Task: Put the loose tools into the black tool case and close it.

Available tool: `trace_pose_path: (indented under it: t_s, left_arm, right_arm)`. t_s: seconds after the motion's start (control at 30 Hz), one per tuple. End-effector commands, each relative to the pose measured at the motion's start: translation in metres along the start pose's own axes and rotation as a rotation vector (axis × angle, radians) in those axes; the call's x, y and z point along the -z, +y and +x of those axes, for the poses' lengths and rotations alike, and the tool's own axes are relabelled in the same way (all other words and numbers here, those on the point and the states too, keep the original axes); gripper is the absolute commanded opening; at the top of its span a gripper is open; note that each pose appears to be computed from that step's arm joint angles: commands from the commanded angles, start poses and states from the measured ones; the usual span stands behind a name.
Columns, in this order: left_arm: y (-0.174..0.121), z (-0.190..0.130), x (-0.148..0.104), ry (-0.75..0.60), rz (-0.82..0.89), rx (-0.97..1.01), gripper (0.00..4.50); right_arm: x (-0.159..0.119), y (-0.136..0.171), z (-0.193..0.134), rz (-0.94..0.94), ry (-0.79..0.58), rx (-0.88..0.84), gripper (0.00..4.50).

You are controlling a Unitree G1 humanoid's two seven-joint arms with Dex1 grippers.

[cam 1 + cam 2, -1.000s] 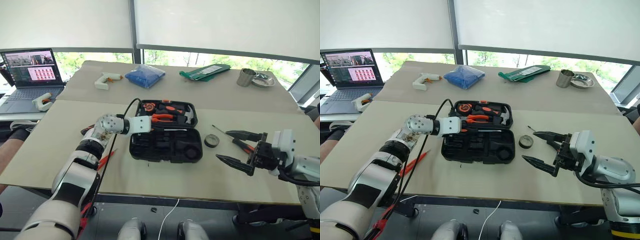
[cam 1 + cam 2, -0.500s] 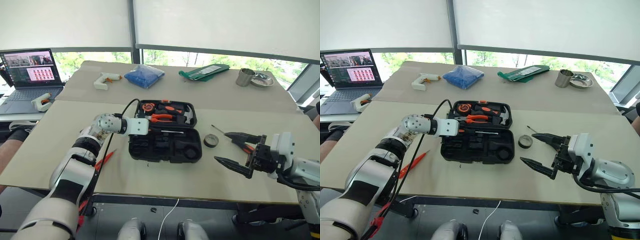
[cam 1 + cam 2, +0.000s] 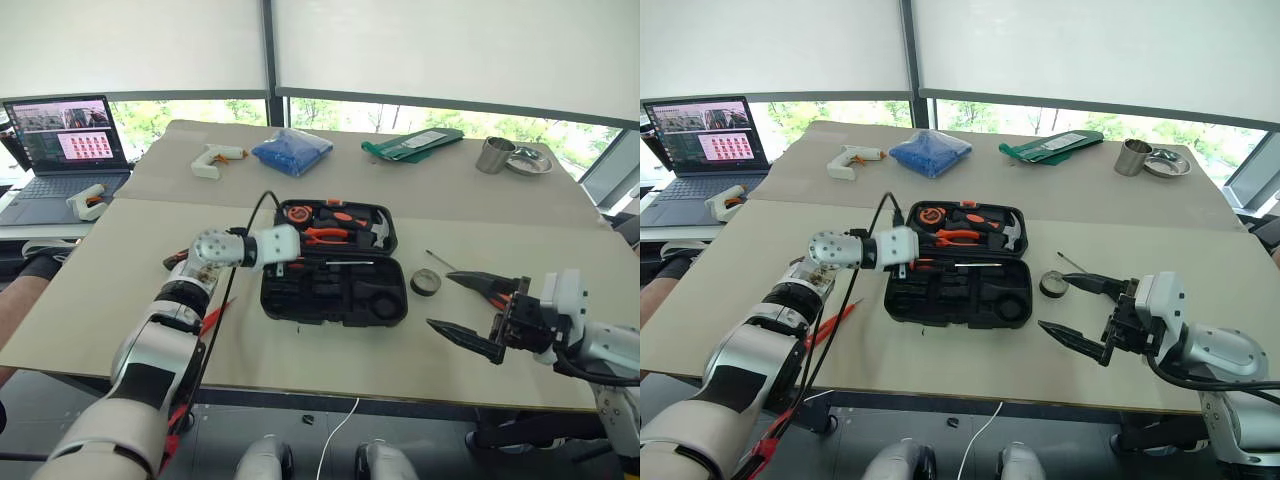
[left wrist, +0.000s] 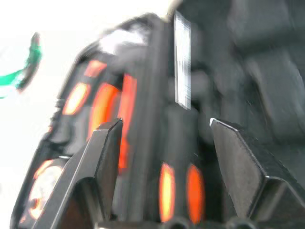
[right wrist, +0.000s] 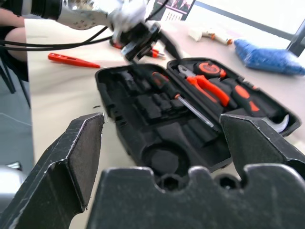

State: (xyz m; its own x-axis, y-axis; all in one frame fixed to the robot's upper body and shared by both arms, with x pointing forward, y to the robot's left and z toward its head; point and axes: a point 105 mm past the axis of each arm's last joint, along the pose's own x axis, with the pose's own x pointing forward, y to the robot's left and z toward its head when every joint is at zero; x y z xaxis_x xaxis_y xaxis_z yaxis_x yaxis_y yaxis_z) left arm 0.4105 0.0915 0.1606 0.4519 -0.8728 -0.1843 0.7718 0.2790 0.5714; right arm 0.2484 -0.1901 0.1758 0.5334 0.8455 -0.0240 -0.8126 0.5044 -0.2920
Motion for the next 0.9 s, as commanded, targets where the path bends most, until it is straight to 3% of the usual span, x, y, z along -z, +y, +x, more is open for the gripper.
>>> trace_pose_path:
  t_s: [0.03,0.17,0.43,0.67,0.73,0.8,0.9]
  left_arm:
    - [0.003,0.002,-0.001,-0.044,-0.136,-0.038,1.35]
    - [-0.015,0.012,0.013,-0.002,-0.208,-0.018,0.02]
    - [-0.042,0.029,0.035,0.142,-0.225,0.029,0.02]
    - [-0.056,0.033,0.057,0.291,-0.368,0.052,0.02]
    - [-0.057,0.032,0.052,0.260,-0.366,0.056,0.02]
    - [-0.044,0.030,0.036,0.143,-0.351,0.006,0.02]
    - [-0.014,0.011,-0.001,-0.106,-0.296,-0.095,0.74]
  right_arm:
    - [-0.015,-0.001,0.003,-0.025,-0.049,0.021,4.50]
    - [-0.014,0.001,0.006,-0.018,-0.056,0.030,4.50]
    - [-0.012,0.002,0.009,-0.010,-0.062,0.044,4.50]
    - [-0.011,0.003,0.011,-0.002,-0.066,0.056,4.50]
    - [-0.011,0.003,0.010,-0.001,-0.063,0.067,4.50]
    - [-0.011,0.000,0.005,0.002,-0.058,0.099,4.50]
    - [-0.008,-0.007,-0.014,0.010,-0.042,0.193,4.50]
